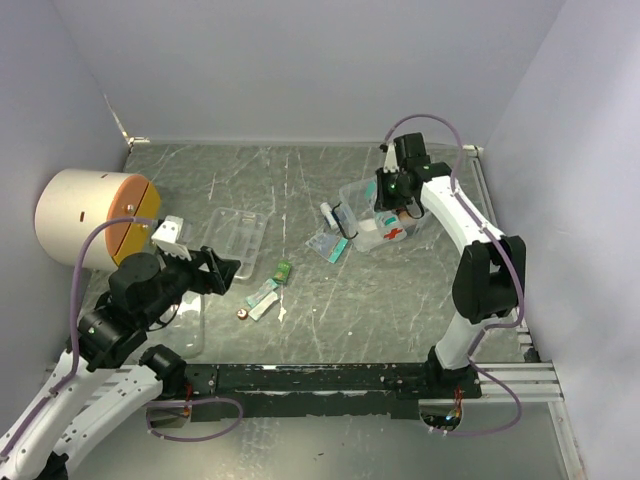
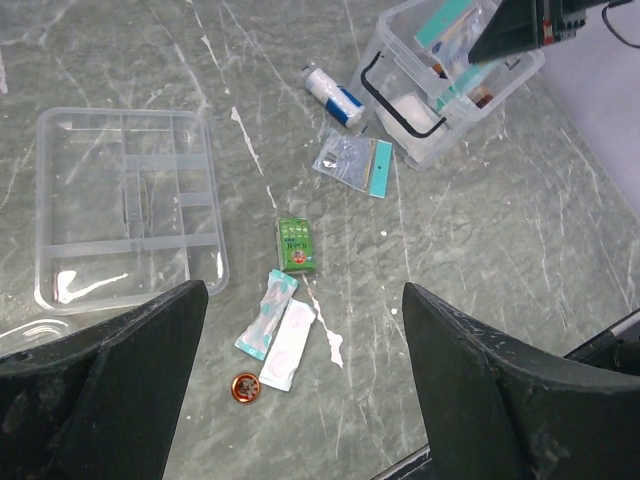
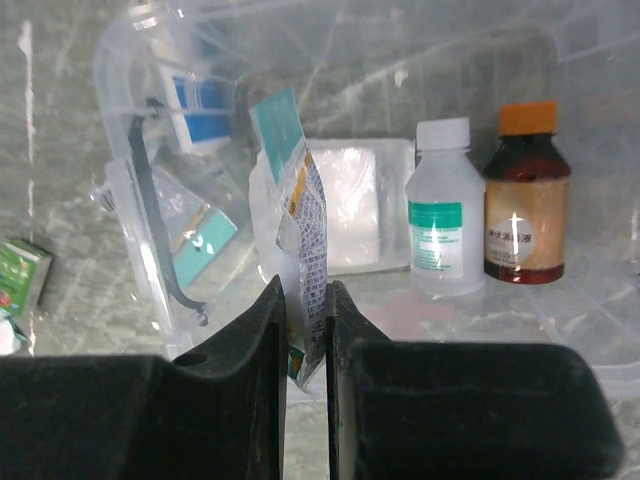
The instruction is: Organize the medicine kit
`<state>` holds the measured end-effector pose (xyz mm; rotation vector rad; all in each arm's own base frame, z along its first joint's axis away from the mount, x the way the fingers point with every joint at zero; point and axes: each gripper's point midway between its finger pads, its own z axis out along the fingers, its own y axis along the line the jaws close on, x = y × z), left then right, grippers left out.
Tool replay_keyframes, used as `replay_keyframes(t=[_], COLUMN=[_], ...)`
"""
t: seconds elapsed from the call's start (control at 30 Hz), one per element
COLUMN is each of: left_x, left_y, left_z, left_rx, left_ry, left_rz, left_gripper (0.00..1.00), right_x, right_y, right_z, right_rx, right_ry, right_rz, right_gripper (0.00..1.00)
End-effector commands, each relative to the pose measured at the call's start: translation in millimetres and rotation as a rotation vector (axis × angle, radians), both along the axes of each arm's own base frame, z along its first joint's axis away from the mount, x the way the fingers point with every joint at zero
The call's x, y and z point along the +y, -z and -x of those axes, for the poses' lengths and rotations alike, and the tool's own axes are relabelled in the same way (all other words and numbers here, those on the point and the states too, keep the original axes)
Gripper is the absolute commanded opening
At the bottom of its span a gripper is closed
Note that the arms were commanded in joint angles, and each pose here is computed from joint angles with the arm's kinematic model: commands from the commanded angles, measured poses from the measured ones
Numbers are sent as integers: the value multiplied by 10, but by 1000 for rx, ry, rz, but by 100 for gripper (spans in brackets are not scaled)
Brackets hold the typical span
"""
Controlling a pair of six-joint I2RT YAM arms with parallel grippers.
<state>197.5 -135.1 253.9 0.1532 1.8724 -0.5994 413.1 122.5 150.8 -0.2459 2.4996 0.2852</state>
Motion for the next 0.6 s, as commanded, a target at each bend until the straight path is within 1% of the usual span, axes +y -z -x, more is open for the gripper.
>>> replay_keyframes(t=[0.0,0.13,0.57], left_x=[65,54,90], left_y=[38,65,69], left_z=[-21,-31,-41], left_rx=[14,28,29], left_ry=[-45,-43,-63], left_rz=[-1,-13,-17], left_gripper=[90,89,88], right_x=[44,177,322], right_y=[222,313,622], right_z=[174,232,226], right_rx=[89,129,230], right_ry=[-70,-122,-145], right_rz=[-5,-69,-113], right_gripper=[0,0,0])
